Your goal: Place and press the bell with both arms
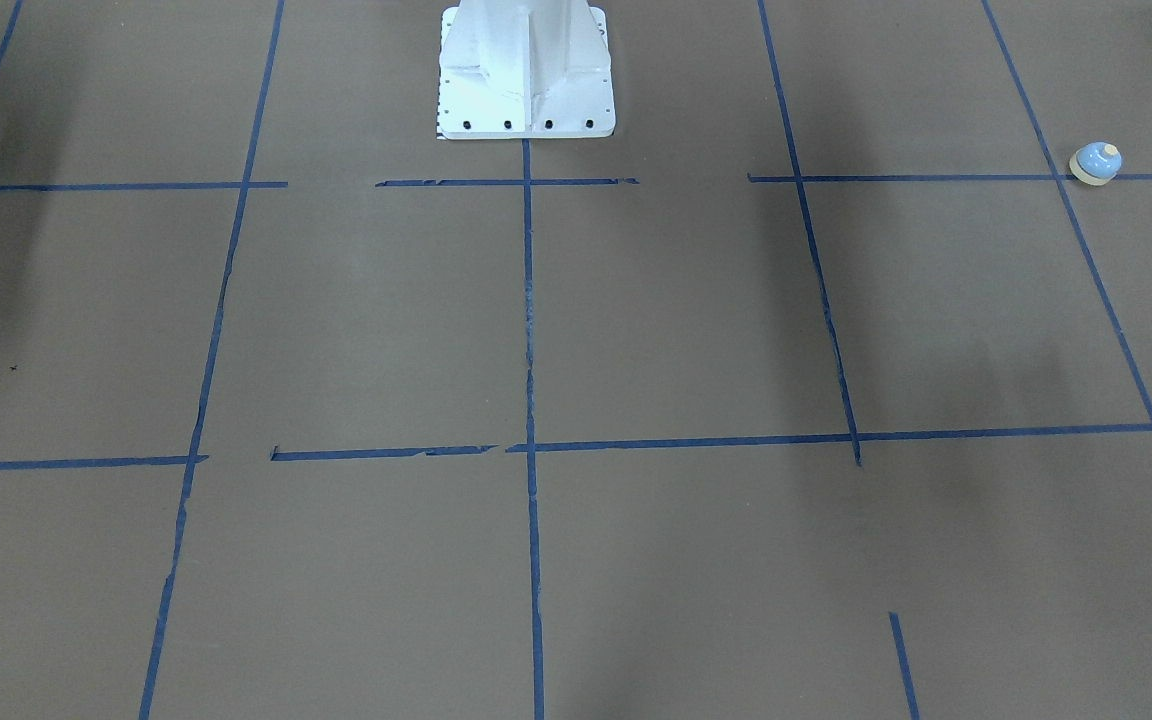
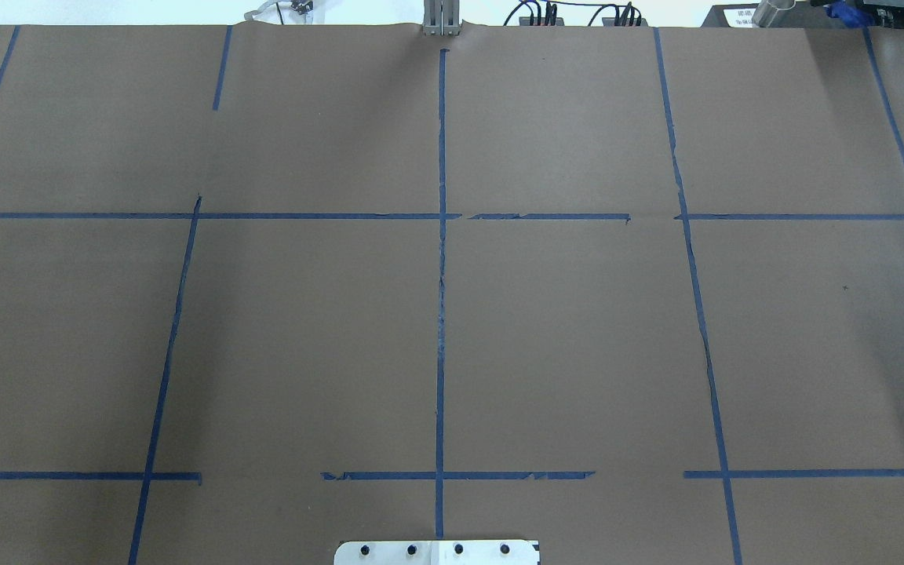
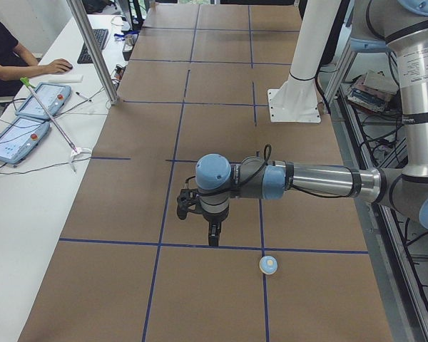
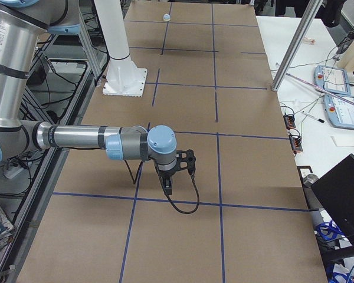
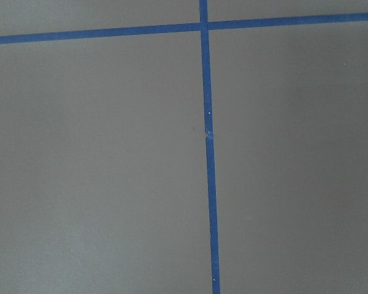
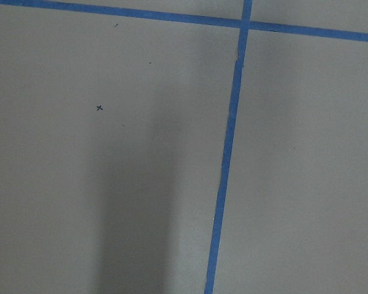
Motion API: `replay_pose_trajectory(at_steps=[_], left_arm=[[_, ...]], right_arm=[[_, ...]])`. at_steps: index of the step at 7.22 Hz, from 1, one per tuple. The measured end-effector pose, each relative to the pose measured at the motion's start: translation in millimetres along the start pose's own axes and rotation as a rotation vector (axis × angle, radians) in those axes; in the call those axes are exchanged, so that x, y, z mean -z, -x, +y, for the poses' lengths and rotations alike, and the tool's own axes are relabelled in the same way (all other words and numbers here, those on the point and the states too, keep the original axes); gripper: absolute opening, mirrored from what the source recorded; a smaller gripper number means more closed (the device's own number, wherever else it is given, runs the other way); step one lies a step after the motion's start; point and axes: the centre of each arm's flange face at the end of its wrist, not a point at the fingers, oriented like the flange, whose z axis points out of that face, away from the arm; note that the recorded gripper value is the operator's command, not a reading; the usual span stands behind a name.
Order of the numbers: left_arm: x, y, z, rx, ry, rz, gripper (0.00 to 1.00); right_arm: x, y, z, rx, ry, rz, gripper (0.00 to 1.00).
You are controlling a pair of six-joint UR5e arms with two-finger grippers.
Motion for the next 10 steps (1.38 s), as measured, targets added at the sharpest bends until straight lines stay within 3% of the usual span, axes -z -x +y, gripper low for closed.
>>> replay_pose_trajectory(at_steps=[6, 8, 10], left_arm=[[-1.1, 0.8, 10.8, -0.025, -0.023, 0.001, 1.00], [-13.0, 11.6, 23.4, -0.008, 0.001, 0.001, 1.00], [-42.8, 19.0, 36.2, -0.008, 0.065, 0.003, 1.00]], right_arm=[[-0.4, 0.6, 3.0, -0.001, -0.006, -0.007, 1.00], [2.1, 4.1, -0.2, 0.023, -0.031, -0.010, 1.00], [1.8, 5.1, -0.9, 0.030, -0.034, -0.012, 1.00]])
